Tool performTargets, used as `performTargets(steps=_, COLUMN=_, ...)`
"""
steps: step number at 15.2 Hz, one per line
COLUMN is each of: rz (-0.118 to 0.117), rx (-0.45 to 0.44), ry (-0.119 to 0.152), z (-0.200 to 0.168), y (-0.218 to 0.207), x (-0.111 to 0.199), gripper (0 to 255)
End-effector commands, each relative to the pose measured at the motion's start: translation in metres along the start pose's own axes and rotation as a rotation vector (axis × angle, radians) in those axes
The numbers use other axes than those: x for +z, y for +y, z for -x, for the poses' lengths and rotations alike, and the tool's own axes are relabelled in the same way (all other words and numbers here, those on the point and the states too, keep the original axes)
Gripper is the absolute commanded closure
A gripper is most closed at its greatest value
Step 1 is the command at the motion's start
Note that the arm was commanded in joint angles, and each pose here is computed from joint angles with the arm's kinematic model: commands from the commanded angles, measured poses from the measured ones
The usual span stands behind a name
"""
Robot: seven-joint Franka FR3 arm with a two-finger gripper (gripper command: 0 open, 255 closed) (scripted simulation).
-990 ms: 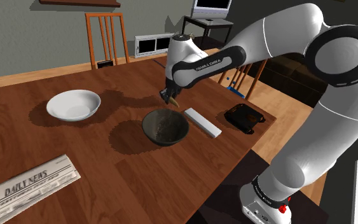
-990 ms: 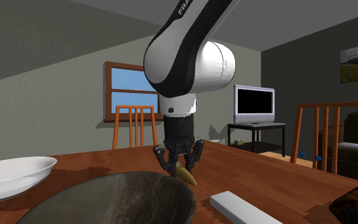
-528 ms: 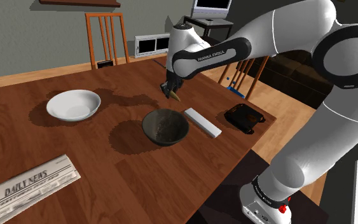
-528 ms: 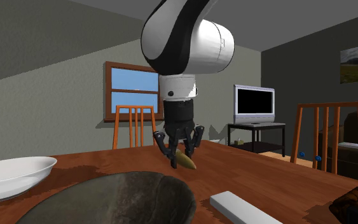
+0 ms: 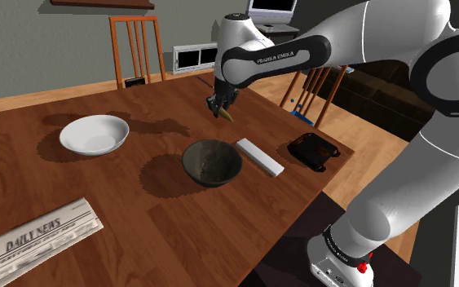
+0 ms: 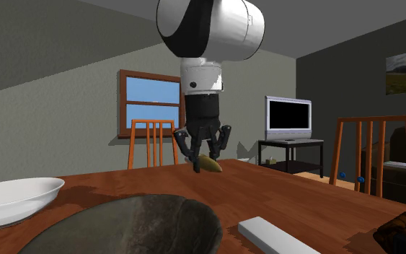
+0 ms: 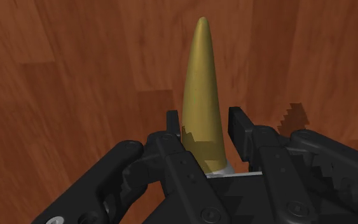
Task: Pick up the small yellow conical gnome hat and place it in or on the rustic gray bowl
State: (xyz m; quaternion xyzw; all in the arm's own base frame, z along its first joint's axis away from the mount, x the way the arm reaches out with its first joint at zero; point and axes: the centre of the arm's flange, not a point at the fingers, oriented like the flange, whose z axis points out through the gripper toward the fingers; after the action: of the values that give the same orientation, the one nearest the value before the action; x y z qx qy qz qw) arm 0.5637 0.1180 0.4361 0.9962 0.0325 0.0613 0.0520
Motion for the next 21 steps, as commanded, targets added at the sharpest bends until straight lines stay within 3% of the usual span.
performTargets(steps=1, rz=0.0, rx=0.0, ry=0.0, z=-0.001, y=0.002, x=-0.011, gripper=255)
performTargets(steps=13, rz=0.0, rx=0.0, ry=0.0, z=-0.008, y=0.008, x=-0.071, gripper=255)
performTargets(steps=21, rz=0.0, rx=0.0, ry=0.0, z=0.067, y=-0.063, x=-0.088, gripper=255)
